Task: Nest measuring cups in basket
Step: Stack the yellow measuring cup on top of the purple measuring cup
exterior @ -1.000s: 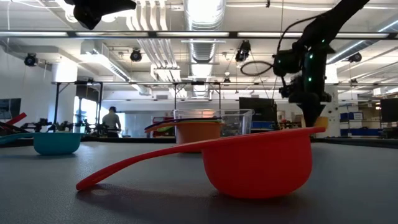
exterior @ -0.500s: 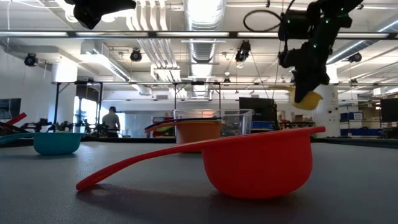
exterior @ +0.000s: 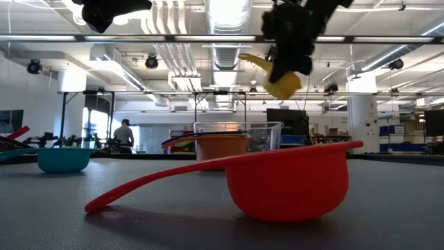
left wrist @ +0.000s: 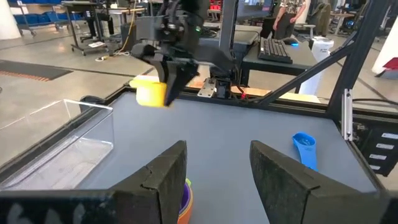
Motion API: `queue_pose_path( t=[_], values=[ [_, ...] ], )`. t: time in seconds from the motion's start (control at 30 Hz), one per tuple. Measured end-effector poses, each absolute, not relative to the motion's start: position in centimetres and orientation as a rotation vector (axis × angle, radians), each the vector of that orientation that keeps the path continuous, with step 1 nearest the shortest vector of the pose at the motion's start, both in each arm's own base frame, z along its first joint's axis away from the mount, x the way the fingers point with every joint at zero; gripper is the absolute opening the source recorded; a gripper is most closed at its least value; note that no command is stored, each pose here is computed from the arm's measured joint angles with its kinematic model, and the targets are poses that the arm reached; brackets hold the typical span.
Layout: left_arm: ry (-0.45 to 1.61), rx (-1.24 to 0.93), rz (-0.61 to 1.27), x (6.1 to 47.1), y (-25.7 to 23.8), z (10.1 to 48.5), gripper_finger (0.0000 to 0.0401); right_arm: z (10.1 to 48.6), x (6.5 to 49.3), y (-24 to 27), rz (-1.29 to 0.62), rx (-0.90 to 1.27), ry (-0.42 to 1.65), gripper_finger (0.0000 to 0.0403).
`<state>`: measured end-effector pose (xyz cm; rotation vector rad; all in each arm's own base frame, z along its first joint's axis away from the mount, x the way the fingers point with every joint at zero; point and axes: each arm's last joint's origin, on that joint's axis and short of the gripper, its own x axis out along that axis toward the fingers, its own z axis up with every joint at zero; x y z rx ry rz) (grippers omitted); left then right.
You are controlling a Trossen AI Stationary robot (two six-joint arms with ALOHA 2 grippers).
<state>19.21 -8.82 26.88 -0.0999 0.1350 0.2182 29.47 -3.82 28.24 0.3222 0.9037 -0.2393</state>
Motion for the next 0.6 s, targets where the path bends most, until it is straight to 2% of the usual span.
queue_pose_path(
  t=[0.33,0.6],
  values=[
    [0.103,-0.128,0.147,17.1,-9.3,28.1,0.0160,26.7,37.5,-0.1,-0.103,0.222,0.932,0.0009],
    [0.094,-0.096,0.226,15.2,-9.9,27.7,0.0160,23.2,41.3,0.1,-0.050,0.249,0.980,0.0009]
  ],
)
